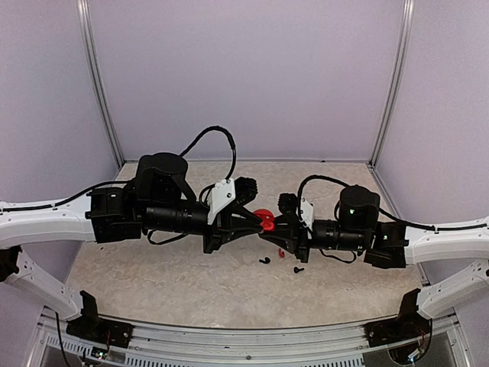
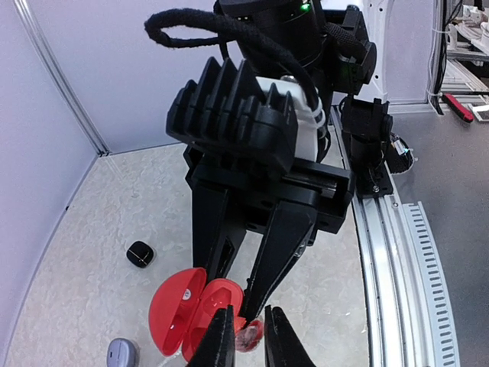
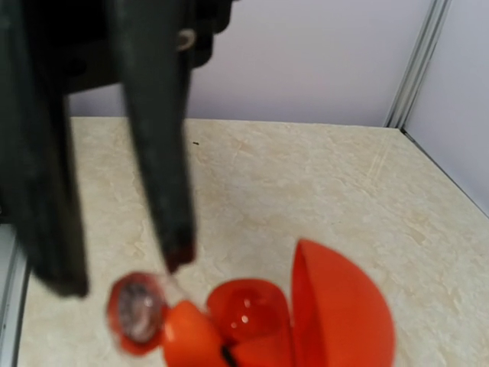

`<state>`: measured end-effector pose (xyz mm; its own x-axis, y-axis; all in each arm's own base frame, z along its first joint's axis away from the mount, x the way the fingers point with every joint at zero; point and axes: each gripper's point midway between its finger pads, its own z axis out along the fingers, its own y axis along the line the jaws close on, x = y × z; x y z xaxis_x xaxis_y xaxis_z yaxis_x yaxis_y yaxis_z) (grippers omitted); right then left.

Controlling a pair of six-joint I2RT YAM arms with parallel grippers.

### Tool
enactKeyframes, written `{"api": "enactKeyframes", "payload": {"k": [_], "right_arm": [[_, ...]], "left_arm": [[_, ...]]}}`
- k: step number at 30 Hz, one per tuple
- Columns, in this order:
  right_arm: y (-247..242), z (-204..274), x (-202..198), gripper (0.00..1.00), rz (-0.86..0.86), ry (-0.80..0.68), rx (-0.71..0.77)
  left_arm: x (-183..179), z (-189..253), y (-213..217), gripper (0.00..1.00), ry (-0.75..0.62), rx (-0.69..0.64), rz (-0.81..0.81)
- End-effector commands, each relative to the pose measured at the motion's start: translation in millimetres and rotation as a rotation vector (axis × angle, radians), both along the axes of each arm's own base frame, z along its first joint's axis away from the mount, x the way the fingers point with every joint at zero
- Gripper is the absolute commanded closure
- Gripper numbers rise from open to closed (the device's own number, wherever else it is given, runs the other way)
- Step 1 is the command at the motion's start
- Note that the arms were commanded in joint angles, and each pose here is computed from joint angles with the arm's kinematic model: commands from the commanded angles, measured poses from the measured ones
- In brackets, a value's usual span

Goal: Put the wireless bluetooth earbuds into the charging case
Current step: Adjust the right earbud in the right side groove of the charging case.

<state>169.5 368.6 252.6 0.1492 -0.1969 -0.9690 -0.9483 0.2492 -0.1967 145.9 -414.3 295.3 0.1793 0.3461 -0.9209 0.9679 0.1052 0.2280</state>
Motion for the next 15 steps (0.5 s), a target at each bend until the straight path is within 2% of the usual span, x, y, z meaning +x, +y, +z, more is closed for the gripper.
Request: {"api": "enactKeyframes", "payload": {"k": [1,6,15], "right_arm": [[2.9,12.4,2.4,0.99,0.004,-0.003,0.025],[2.9,12.4,2.4,0.99,0.004,-0.003,0.025],[2.3,16.8,-3.7,0.99,0.034,-0.015,0.039]], "left_arm": [[1.0,11.2,-4.3,0.78,-0.022,-0.019,0.004],[-1.3,5.8,-5.2,0.72,-0.009,-0.009,-0.009],[1.0,-0.4,-6.2,0.82,0.012,0.003,-0.01]]}}
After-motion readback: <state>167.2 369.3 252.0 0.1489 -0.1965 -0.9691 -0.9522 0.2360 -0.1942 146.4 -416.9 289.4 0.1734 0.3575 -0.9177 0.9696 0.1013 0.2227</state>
